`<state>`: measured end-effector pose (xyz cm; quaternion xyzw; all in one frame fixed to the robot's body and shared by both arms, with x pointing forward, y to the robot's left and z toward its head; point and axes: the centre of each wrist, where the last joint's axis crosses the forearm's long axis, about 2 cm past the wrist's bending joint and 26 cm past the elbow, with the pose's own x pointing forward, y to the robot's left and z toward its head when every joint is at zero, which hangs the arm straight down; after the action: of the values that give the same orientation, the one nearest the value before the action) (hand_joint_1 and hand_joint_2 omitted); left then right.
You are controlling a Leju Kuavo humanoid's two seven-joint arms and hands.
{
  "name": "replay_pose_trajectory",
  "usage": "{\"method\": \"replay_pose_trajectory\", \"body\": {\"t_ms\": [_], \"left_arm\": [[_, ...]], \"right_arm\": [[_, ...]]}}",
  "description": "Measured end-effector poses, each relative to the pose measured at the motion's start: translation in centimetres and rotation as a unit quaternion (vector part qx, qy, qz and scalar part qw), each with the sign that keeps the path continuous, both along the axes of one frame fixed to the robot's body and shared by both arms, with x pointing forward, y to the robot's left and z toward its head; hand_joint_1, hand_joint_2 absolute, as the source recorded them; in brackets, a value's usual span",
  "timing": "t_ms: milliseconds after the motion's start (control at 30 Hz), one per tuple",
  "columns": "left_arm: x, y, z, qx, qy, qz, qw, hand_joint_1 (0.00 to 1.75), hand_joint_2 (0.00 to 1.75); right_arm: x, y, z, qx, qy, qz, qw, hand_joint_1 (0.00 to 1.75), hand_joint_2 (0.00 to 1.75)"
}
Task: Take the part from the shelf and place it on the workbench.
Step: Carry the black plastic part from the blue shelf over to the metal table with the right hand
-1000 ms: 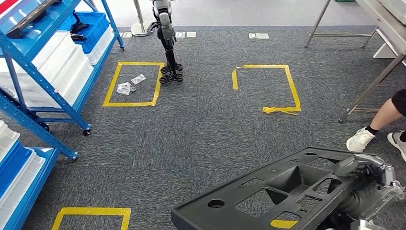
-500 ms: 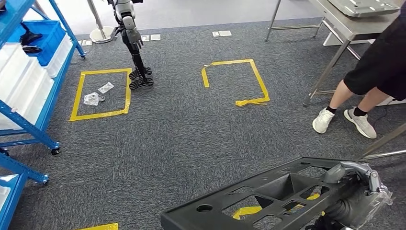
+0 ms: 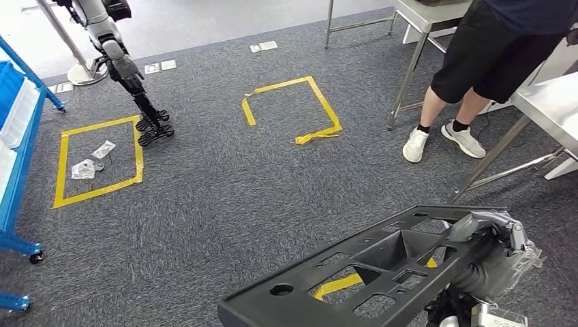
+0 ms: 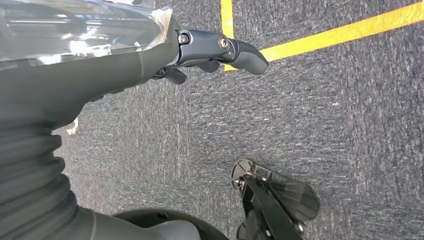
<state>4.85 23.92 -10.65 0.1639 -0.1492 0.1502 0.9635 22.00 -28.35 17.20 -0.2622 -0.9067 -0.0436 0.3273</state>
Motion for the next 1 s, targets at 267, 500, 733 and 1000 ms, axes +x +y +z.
{"method": "replay_pose_trajectory", "body": {"t_ms": [267, 500, 733, 1000], "left_arm": [[0.0, -0.3, 0.0, 0.003, -0.001, 0.010, 1.000, 0.00, 1.75], [0.0, -0.3, 0.1, 0.006, -0.002, 0.014, 1.000, 0.00, 1.75], [0.4, -0.4, 0.1, 0.002, -0.010, 0.007, 1.000, 0.00, 1.75], [0.6, -0.4, 0.1, 0.002, -0.009, 0.005, 1.000, 0.00, 1.75]], "right_arm": [[2.2, 0.6, 0.7, 0.004, -0.011, 0.020, 1.000, 1.75, 1.75], [3.4, 0.6, 1.1, 0.002, -0.017, 0.027, 0.999, 1.75, 1.75], [4.6, 0.4, 1.4, -0.003, -0.025, 0.024, 0.999, 1.75, 1.75], [5.5, 0.6, 2.2, 0.002, -0.033, 0.030, 0.999, 1.75, 1.75]]}}
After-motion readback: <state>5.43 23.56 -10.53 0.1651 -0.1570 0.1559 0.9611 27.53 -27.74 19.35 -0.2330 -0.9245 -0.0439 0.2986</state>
